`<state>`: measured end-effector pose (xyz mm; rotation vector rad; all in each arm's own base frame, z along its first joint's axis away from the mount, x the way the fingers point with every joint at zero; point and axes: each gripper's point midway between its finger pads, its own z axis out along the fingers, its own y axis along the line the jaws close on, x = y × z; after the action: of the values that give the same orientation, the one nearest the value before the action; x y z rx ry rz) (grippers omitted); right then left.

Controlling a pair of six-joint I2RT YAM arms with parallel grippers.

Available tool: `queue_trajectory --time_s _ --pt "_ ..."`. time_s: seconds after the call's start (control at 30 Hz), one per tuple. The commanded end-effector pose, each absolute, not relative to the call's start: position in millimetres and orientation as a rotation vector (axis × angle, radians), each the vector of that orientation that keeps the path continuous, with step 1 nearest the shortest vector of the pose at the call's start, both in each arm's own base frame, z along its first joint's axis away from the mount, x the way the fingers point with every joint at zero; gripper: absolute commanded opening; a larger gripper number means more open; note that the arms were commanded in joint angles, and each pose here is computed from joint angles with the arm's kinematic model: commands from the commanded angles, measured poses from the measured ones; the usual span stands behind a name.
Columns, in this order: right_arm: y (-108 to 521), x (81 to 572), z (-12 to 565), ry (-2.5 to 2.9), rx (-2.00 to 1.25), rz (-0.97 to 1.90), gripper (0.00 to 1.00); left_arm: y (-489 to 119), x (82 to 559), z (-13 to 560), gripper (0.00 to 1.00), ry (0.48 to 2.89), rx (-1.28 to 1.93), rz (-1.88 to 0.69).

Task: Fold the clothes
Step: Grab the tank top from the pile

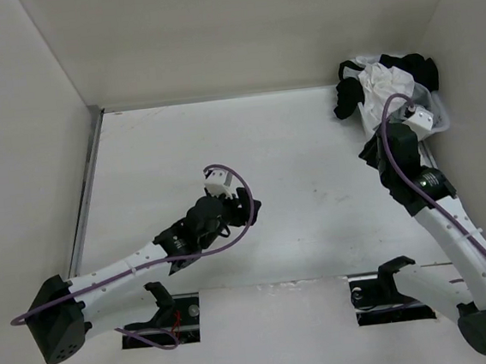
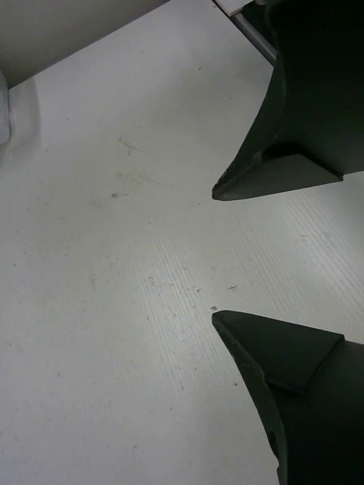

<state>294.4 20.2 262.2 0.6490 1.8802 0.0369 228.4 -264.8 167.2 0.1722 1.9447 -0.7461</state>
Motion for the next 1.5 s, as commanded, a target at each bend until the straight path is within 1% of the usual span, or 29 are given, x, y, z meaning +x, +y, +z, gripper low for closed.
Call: queue_trajectory --time_s 0.0,0.07,0.1,0.13,0.2,0.23,0.3,0.33,0.4,0.43,0.5,0.53,0.6,0.7,0.8,0.93,1.13,1.2,1.37,1.4,1.47 --pt "16.6 319.1 287.2 1.800 0.627 0.072 0.46 -264.2 237.6 181.6 0.60 1.894 0.137 -0.763" --pt "9.8 336.4 287.5 1.793 0.630 0.074 0.34 -262.0 240.1 180.8 0.61 1.883 0.128 -0.769" --pt "8.2 344.3 288.3 1.790 0.629 0.081 0.27 -261.2 241.1 179.5 0.62 1.876 0.129 -0.771" --pt "4.4 352.8 288.8 1.786 0.635 0.083 0.17 -261.2 241.9 177.9 0.62 1.869 0.129 -0.777" --pt "-4.4 369.1 289.2 1.787 0.652 0.078 0.02 -261.5 242.2 176.7 0.62 1.849 0.135 -0.794" --pt "-8.7 378.4 288.0 1.795 0.660 0.072 0.00 -261.6 242.7 175.8 0.61 1.838 0.143 -0.797" --pt "-25.3 399.7 288.6 1.801 0.674 0.025 0.00 -260.3 245.3 175.0 0.53 1.824 0.145 -0.796" --pt "-35.1 410.0 289.7 1.801 0.679 -0.005 0.00 -257.9 247.6 173.3 0.47 1.822 0.137 -0.787" --pt "-57.6 433.4 291.4 1.791 0.696 -0.055 0.00 -253.7 253.1 167.7 0.29 1.828 0.124 -0.771" --pt "-66.9 442.1 292.3 1.784 0.703 -0.072 0.02 -252.2 255.1 165.6 0.24 1.834 0.118 -0.764" --pt "-91.9 467.1 289.7 1.769 0.724 -0.113 0.11 -248.7 259.9 157.5 0.11 1.857 0.106 -0.745" --pt "-101.9 480.0 285.9 1.774 0.730 -0.118 0.16 -248.1 261.9 153.1 0.10 1.872 0.103 -0.735" --pt "-114.7 507.4 275.7 1.800 0.732 -0.101 0.26 -246.1 266.8 144.1 0.11 1.894 0.092 -0.712" --pt "-117.2 545.4 257.2 1.863 0.685 -0.045 0.37 -240.3 277.0 130.4 0.26 1.928 0.050 -0.681" --pt "-119.6 570.9 239.8 1.908 0.660 -0.037 0.43 -236.3 283.1 123.0 0.37 1.934 0.007 -0.689" --pt "-125.9 590.2 223.4 1.926 0.654 -0.031 0.49 -232.9 286.6 121.7 0.42 1.923 -0.016 -0.707" --pt "-115.2 603.1 200.2 1.971 0.610 0.023 0.49 -234.6 289.8 116.9 0.44 1.923 -0.020 -0.715" --pt "-115.0 607.6 193.6 1.978 0.610 0.018 0.48 -235.3 290.2 114.4 0.44 1.931 -0.018 -0.714" --pt "-114.2 617.2 185.0 1.982 0.624 0.029 0.41 -233.6 291.7 115.0 0.44 1.929 -0.025 -0.711" --pt "-113.4 618.1 183.4 1.986 0.623 0.029 0.41 -233.6 291.7 114.4 0.44 1.931 -0.025 -0.710" --pt "-113.5 619.3 180.1 1.994 0.627 0.024 0.45 -233.8 292.0 114.0 0.44 1.932 -0.025 -0.710"
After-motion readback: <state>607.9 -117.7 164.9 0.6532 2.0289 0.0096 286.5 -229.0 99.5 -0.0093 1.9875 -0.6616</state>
